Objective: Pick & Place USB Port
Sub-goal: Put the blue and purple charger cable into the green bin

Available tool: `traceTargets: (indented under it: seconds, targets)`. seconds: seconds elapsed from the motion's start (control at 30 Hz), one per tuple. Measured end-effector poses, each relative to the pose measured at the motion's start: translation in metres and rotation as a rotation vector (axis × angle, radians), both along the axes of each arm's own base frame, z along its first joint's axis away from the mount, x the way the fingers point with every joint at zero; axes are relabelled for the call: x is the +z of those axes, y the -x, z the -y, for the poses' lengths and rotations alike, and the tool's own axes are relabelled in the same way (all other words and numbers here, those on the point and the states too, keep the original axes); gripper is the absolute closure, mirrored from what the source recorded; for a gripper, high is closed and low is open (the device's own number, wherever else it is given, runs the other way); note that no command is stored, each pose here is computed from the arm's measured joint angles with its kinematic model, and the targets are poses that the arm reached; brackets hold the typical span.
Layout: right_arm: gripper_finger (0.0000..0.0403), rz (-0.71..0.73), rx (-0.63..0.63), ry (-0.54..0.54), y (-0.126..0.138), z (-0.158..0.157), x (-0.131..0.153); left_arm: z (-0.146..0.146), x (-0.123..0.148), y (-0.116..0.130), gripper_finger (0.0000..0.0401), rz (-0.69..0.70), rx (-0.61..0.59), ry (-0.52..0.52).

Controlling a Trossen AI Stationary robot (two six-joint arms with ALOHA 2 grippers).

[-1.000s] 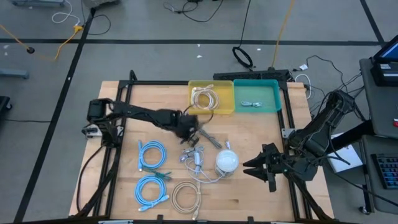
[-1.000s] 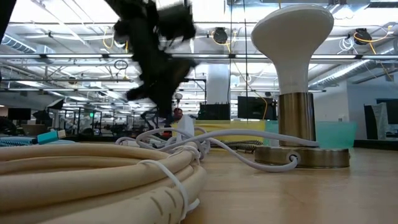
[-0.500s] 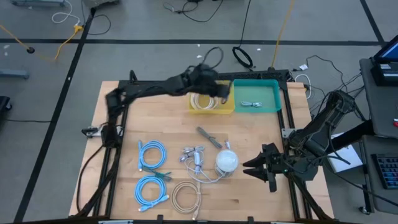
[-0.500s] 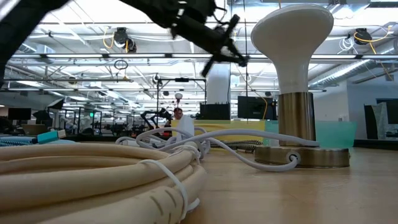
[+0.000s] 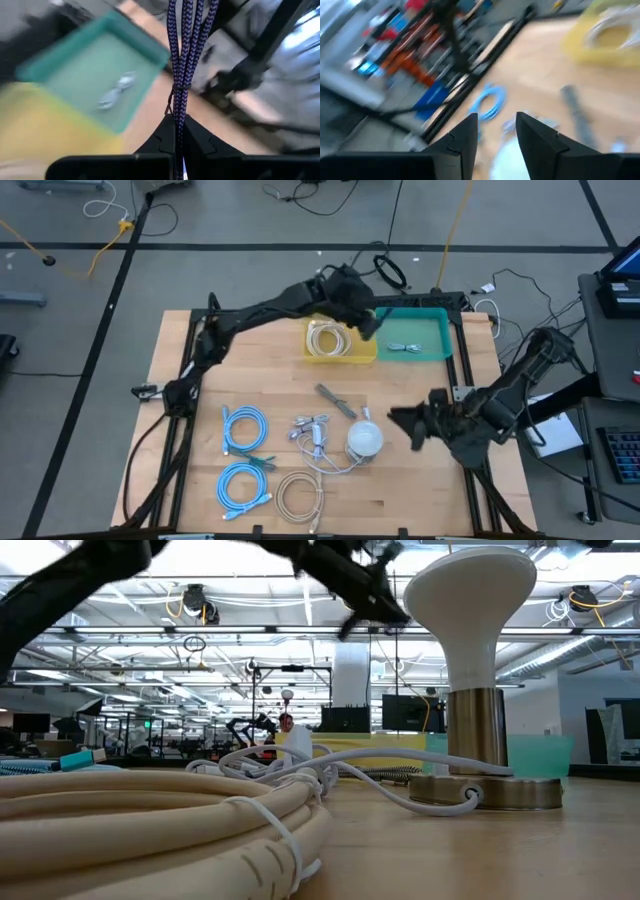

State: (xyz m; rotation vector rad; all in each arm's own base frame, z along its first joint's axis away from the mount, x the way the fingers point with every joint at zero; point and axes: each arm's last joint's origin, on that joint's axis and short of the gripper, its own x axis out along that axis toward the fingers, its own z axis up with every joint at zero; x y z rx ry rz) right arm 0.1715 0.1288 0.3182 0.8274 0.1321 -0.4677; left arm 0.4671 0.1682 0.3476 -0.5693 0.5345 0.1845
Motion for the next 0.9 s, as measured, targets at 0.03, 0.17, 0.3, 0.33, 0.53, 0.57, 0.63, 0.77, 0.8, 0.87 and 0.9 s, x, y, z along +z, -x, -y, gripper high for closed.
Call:
traceTargets:
  seconds: [0.03,0.17,0.3,0.33,0.53,0.57,0.63,0.77,0.8,0.87,0.9]
  targets:
    - [0.0281,-0.02,-0.026,0.021,-0.001,0.006,-0.002,0.005,0.01,0.008,0.0393,-0.027,-0.003,-0.046]
    - [0.0279,-0.027,-0.153,0.076,-0.012,0.033,0.003,0.035,0.053,0.031,0.0393,0.027,-0.091,-0.14]
    - [0.0267,0.043,-0.216,0.091,-0.034,0.068,0.021,0.065,0.075,0.041,0.0393,0.064,-0.153,-0.187]
    - [0.0263,0.075,-0.203,0.098,-0.04,0.078,0.028,0.071,0.078,0.044,0.0393,0.062,-0.156,-0.204]
    - [0.0239,0.293,-0.092,0.143,-0.068,0.133,0.051,0.079,0.089,0.063,0.0393,-0.009,-0.124,-0.267]
    - [0.0236,0.309,-0.082,0.143,-0.07,0.14,0.051,0.075,0.093,0.069,0.0393,-0.016,-0.112,-0.265]
    - [0.023,0.316,-0.063,0.14,-0.073,0.149,0.051,0.07,0.096,0.076,0.0393,-0.026,-0.091,-0.259]
    - [0.0222,0.301,-0.033,0.168,-0.078,0.16,0.048,0.063,0.107,0.087,0.0393,0.009,-0.073,-0.252]
    - [0.022,0.305,-0.027,0.178,-0.079,0.162,0.047,0.063,0.109,0.087,0.0393,0.024,-0.072,-0.245]
    - [0.0218,0.332,-0.029,0.193,-0.082,0.164,0.049,0.063,0.107,0.088,0.0393,0.01,-0.077,-0.221]
    - [0.0218,0.343,-0.023,0.198,-0.083,0.166,0.049,0.064,0.105,0.088,0.0393,-0.003,-0.084,-0.208]
